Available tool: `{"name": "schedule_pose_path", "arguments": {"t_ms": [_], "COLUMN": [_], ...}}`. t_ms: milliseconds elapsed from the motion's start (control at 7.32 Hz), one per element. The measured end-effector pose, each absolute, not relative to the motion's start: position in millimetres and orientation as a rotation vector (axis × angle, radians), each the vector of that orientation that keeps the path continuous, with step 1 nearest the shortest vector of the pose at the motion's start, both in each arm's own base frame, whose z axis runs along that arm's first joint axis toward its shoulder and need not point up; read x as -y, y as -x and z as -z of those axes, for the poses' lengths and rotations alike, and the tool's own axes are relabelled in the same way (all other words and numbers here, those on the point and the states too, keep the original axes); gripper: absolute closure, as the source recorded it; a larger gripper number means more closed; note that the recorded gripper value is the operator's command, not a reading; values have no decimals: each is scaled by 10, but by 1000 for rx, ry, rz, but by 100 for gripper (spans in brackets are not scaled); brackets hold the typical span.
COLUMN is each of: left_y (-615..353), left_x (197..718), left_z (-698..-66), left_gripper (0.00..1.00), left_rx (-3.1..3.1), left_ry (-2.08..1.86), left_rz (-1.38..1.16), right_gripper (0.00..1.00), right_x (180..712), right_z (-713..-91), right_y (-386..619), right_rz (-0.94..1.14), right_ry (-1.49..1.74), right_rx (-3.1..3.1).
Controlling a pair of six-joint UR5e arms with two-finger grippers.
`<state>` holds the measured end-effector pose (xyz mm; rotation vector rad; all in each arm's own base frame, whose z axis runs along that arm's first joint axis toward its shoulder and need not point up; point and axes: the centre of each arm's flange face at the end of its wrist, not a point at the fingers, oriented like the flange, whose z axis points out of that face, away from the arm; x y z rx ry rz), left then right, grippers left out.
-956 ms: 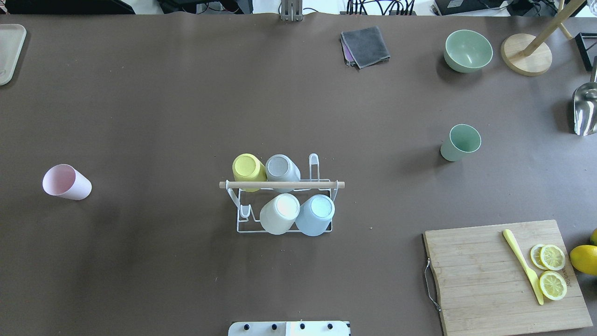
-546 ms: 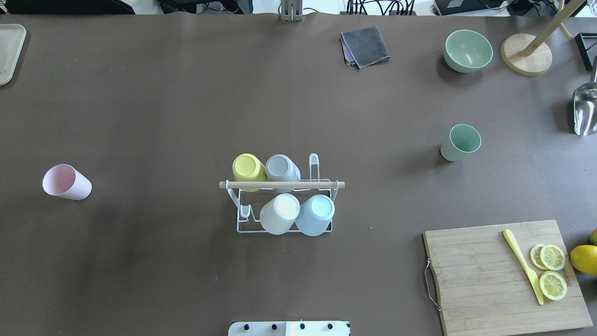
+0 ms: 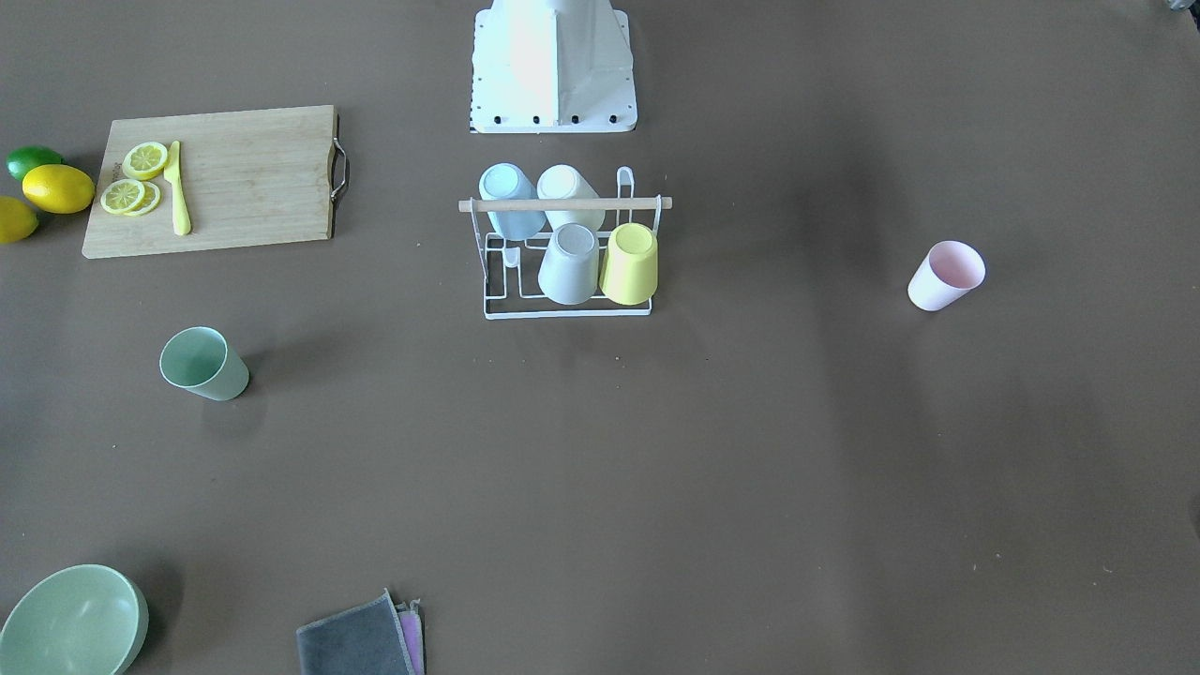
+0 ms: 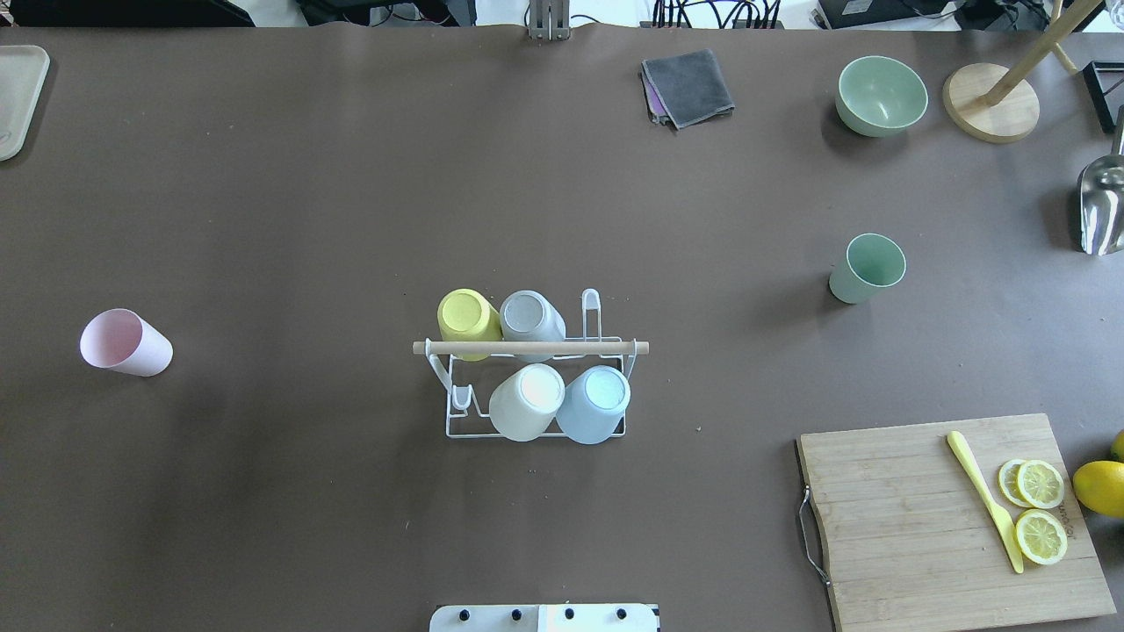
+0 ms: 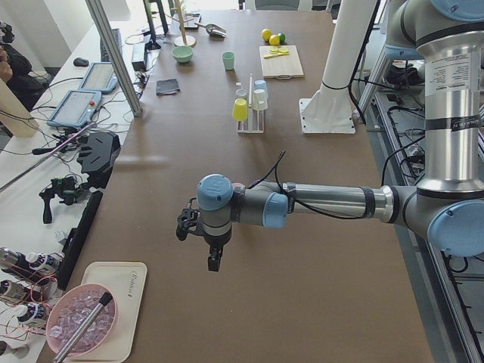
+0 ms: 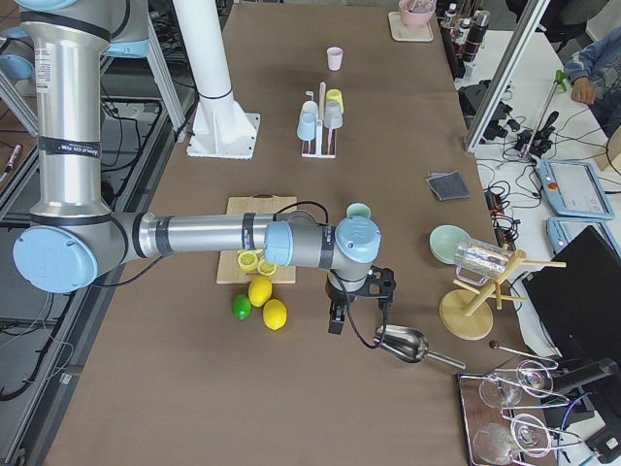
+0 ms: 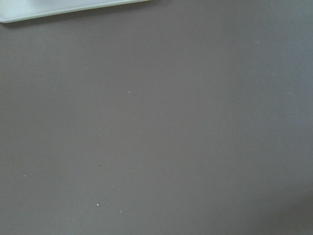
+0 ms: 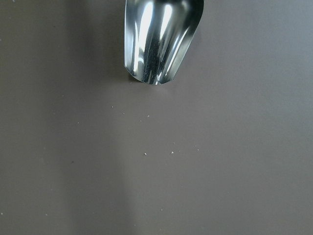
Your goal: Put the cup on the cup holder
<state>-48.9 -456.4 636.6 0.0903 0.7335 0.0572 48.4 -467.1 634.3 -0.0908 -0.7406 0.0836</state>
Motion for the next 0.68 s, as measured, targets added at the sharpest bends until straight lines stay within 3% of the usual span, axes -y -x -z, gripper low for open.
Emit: {"name": "schedule_pose_path", "arguments": {"t_ms": [683], "left_y": [485], "left_x": [4570], "left_z": [-6353], "left_gripper": [2], "left_rx": [-734], "left_ry": [-93], "left_rz": [-59], "right_gripper": [0], "right_x": [4786], "right_z": [-6250], "right_y": [-457], "right_rz": [-92], "right_ry": [75], "right_rx": [742]}}
